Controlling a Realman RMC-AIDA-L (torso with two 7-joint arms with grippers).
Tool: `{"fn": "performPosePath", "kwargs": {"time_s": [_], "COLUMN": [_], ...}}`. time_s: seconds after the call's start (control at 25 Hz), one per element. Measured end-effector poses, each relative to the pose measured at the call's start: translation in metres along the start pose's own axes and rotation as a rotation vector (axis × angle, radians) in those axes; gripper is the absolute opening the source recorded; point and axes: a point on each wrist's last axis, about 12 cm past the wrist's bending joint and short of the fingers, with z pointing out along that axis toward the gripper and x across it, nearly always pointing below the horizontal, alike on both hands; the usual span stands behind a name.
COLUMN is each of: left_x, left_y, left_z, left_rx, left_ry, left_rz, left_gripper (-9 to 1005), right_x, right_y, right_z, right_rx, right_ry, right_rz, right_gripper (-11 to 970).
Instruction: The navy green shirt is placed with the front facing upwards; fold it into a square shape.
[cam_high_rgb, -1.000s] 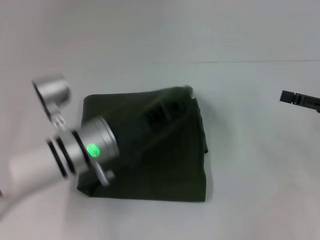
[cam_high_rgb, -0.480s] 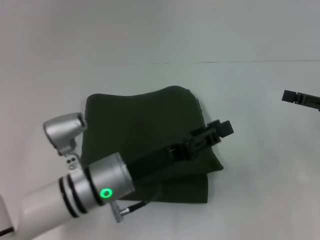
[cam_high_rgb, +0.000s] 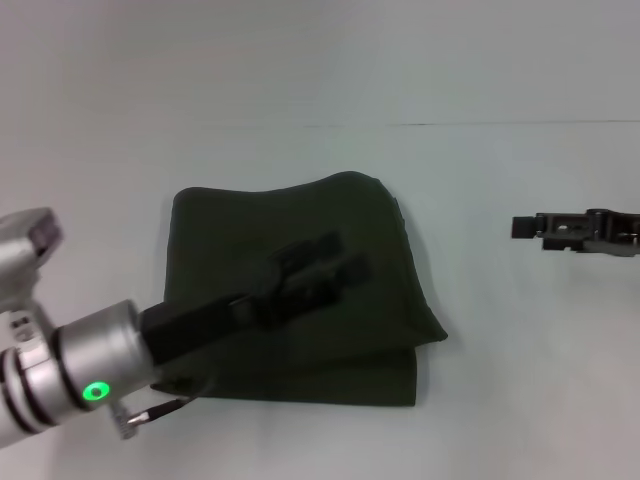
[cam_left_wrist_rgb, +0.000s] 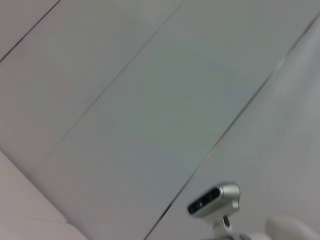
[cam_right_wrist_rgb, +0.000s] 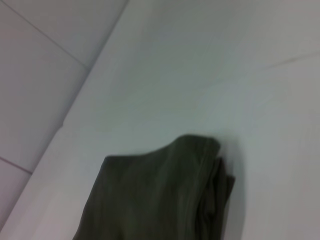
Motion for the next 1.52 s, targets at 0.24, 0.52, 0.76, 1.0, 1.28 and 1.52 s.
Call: {"fn": "performPosePath", "kwargs": {"time_s": [0.24,0.52,0.76,1.0,1.28,1.52], "left_x": [-0.002,0.004,0.004,0.004,0.004,0.005], "left_y": [-0.004,-0.007,-0.008,-0.007,-0.007,-0.007], "left_z": [-0.026,-0.037,-0.039,-0.039,-0.04,-0.039], "left_rx": [-0.016,0.014,0.029,0.029,0.022,0.022], "left_ry": [0.139,0.227,0.289,0.301,0.297,0.292], "left_rz": [0.2,0.303,0.33,0.333,0.332,0.329], "left_gripper": [890,887,887,886,886,887], "right_x": [0.006,0.027,0.043,0.049,0.049,0.048], "right_y": [0.009,0.014,0.023,0.025,0.028,0.027], "right_z": [0.021,0.053,0.076,0.084,0.088,0.089], "right_rx": [-0.029,-0.04,-0.036,-0.032,-0.039,-0.03], "right_ry": [0.079,0.13,0.168,0.173,0.175,0.168], "right_rz": [0.068,0.129,0.141,0.15,0.156,0.146], "right_gripper": [869,864,860,856,851,624]}}
